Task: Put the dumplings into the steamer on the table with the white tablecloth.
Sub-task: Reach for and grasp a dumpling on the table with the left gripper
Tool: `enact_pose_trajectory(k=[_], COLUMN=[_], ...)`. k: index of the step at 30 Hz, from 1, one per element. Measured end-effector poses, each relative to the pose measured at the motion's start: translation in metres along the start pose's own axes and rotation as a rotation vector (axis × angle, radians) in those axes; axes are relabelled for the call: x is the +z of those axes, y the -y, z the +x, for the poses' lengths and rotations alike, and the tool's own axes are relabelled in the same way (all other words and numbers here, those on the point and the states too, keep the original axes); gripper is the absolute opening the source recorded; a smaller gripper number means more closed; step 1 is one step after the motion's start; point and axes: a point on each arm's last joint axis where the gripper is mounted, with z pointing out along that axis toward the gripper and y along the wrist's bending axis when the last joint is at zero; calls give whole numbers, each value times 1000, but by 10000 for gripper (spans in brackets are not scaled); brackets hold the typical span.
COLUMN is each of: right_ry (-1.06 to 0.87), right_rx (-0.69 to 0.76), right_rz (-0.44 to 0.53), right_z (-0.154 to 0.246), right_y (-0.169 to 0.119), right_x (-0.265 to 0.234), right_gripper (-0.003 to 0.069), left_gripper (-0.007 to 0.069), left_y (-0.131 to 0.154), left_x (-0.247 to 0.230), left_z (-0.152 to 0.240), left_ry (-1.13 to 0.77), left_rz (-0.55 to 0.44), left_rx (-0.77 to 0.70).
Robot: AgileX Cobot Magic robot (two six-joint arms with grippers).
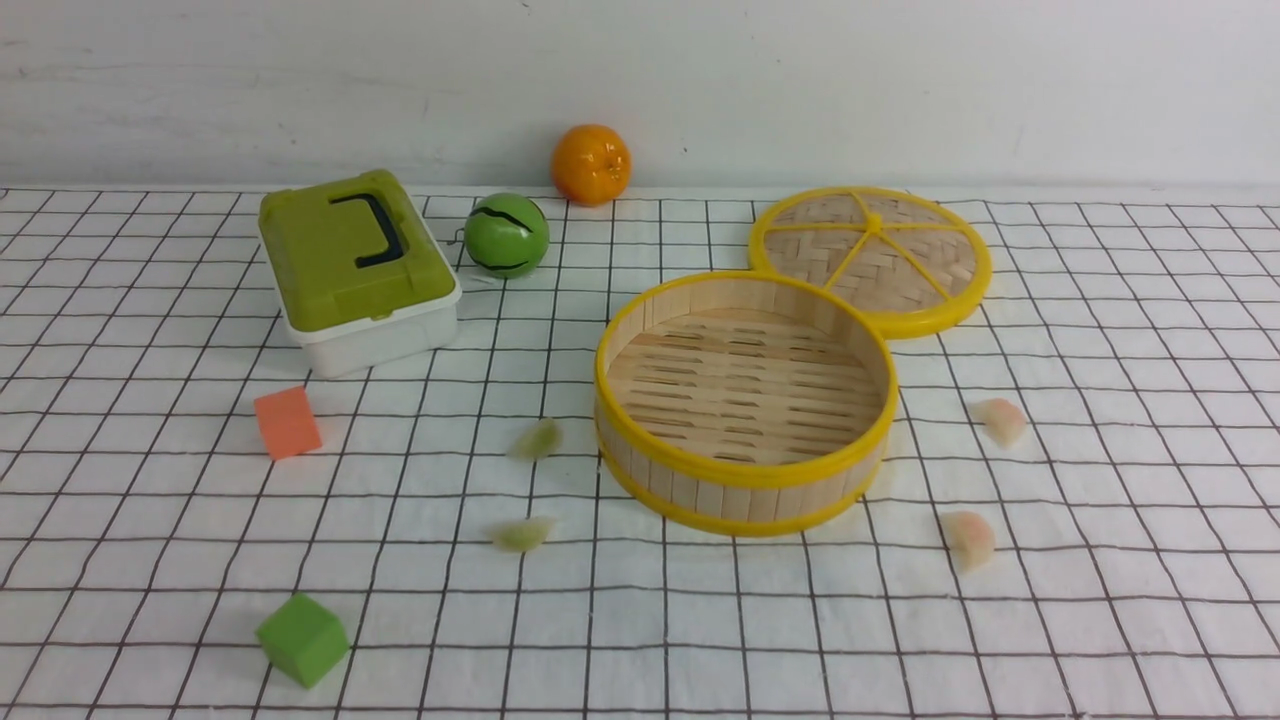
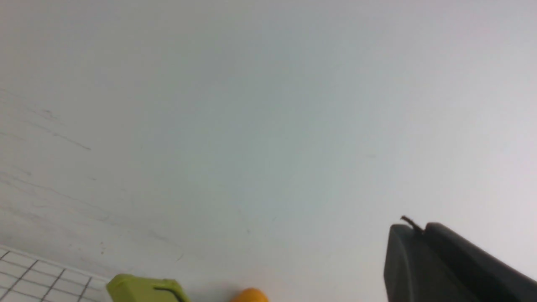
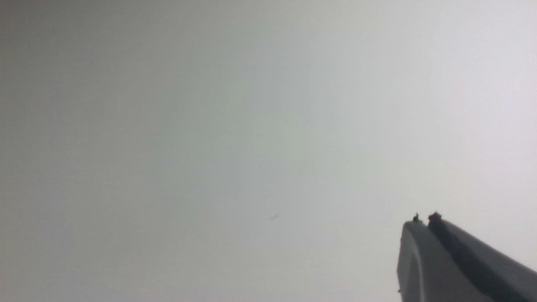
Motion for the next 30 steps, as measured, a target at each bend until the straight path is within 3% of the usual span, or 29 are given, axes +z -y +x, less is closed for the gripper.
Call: enact_pose_trajectory(k=[5, 8, 11, 15, 20, 24, 27, 30], right_ry=[-328, -644, -937, -1226, -1474, -1571, -1553, -1527], right_rx=[-91, -148, -111, -36, -99, -80, -108, -137], right_rz=[155, 289, 409, 470, 364, 82, -76, -165], right_z=[-9, 14, 43, 69, 89, 103, 107, 109], right_y=[3, 17, 29, 32, 32, 16, 7, 2], right_x=[29, 42, 41, 35, 32, 36, 40, 42], right_gripper=[-11, -5, -4, 0, 1, 2, 3, 3], left_gripper=[-13, -13, -13, -13, -13, -13, -13, -13], left_y=[12, 5, 3, 20, 40, 54, 58, 55], left_x=[44, 81, 105, 124, 144, 178, 206, 226], left_z=[-25, -10, 13, 42, 83, 134, 160, 186], left_ry=[-163, -386, -641, -950, -1279, -1578, -1654, -1703], left_rz=[-62, -160, -227, -162, -49, 39, 62, 56], left_rx=[93, 77, 4, -4, 44, 138, 169, 197])
